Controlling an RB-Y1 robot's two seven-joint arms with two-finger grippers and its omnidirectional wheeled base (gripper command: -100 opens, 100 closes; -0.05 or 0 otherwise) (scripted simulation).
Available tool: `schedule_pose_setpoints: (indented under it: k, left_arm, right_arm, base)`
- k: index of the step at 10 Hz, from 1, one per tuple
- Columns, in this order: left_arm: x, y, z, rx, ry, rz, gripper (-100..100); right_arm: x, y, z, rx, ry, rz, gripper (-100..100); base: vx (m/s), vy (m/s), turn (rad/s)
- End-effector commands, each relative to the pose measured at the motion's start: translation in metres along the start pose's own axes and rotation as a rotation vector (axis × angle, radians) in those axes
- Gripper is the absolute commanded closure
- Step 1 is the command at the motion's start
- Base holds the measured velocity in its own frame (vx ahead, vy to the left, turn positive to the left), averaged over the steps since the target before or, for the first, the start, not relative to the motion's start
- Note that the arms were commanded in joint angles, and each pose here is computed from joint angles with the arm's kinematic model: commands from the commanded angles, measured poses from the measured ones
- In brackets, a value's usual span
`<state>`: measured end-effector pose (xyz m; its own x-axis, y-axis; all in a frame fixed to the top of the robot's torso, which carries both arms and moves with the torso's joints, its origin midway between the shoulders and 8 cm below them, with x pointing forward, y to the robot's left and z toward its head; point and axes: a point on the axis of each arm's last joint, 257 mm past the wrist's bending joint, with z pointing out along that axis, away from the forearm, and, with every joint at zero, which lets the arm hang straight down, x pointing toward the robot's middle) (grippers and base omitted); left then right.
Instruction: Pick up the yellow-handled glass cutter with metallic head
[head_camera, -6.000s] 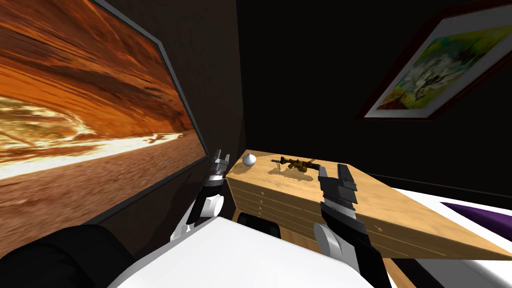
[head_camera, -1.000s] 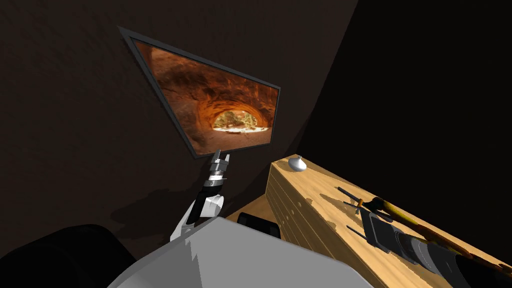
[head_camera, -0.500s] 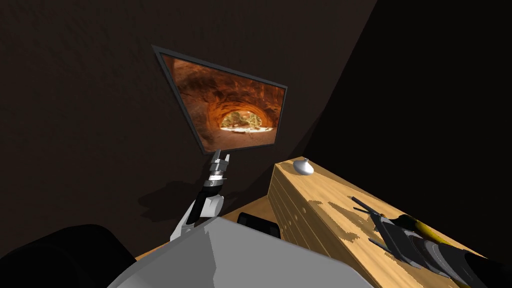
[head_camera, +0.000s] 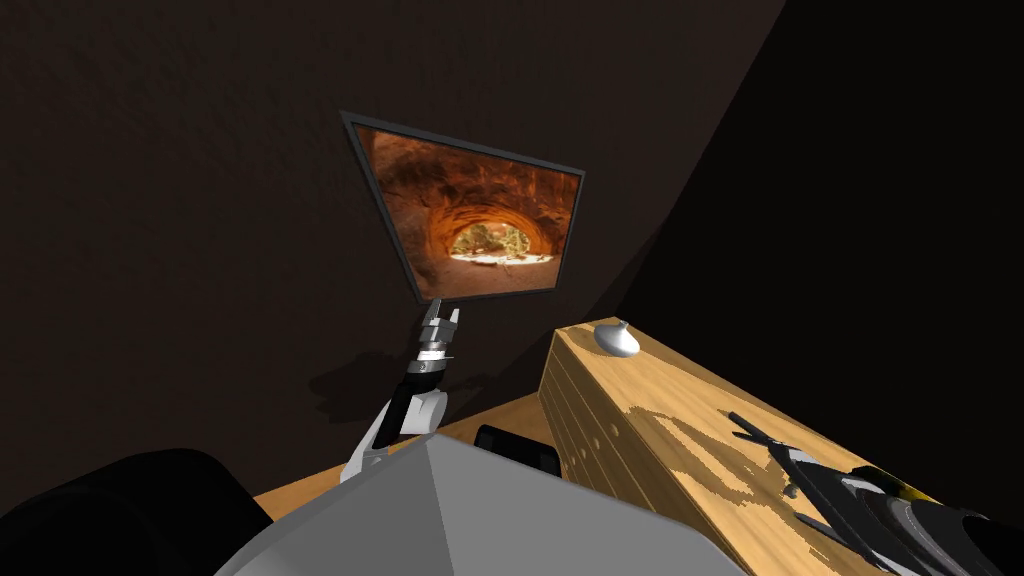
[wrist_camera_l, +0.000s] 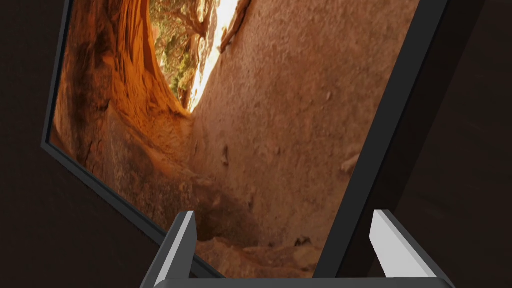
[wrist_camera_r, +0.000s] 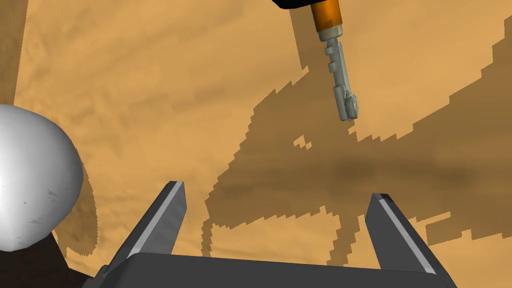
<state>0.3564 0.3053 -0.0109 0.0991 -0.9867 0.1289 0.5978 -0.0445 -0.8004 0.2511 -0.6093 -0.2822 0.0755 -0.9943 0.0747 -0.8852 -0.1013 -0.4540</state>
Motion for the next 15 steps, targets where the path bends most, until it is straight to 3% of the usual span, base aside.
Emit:
schedule_pose_setpoints:
  k: [1, 2, 5, 8, 10, 11, 12, 13, 15]
  left_arm:
    - [0.000, 0.000, 0.000, 0.000, 0.000, 0.000, 0]
    - [0.000, 0.000, 0.000, 0.000, 0.000, 0.000, 0]
    - [0.000, 0.000, 0.000, 0.000, 0.000, 0.000, 0]
    - [0.000, 0.000, 0.000, 0.000, 0.000, 0.000, 0]
    - [0.000, 0.000, 0.000, 0.000, 0.000, 0.000, 0]
    - [0.000, 0.000, 0.000, 0.000, 0.000, 0.000, 0]
    - [0.000, 0.000, 0.000, 0.000, 0.000, 0.000, 0]
    - [0.000, 0.000, 0.000, 0.000, 0.000, 0.000, 0]
    - [0.000, 0.000, 0.000, 0.000, 0.000, 0.000, 0]
  right_arm:
    - [0.018, 0.012, -0.002, -0.057, 0.046, -0.060, -100]
    - [0.019, 0.013, -0.003, -0.060, 0.049, -0.067, -100]
    - [0.057, 0.049, -0.013, -0.201, 0.132, -0.190, -100]
    - [0.081, 0.078, -0.023, -0.308, 0.179, -0.273, -100]
    - [0.088, 0.090, -0.027, -0.346, 0.191, -0.296, -100]
    - [0.086, 0.087, -0.025, -0.332, 0.188, -0.288, -100]
    - [0.086, 0.088, -0.026, -0.336, 0.188, -0.290, 0]
    - [0.089, 0.095, -0.025, -0.333, 0.187, -0.294, -100]
    - [0.091, 0.103, -0.024, -0.331, 0.187, -0.298, -100]
  base:
    - [-0.005, -0.021, 0.122]
    - [-0.006, -0.018, 0.105]
    - [-0.004, -0.021, 0.184]
    - [0.003, -0.006, 0.123]
    - [0.007, 0.009, 0.069]
    - [0.000, 0.000, 0.000]
    - [0.000, 0.000, 0.000]
    - [0.043, -0.001, -0.026]
    - [0.072, 0.011, -0.023]
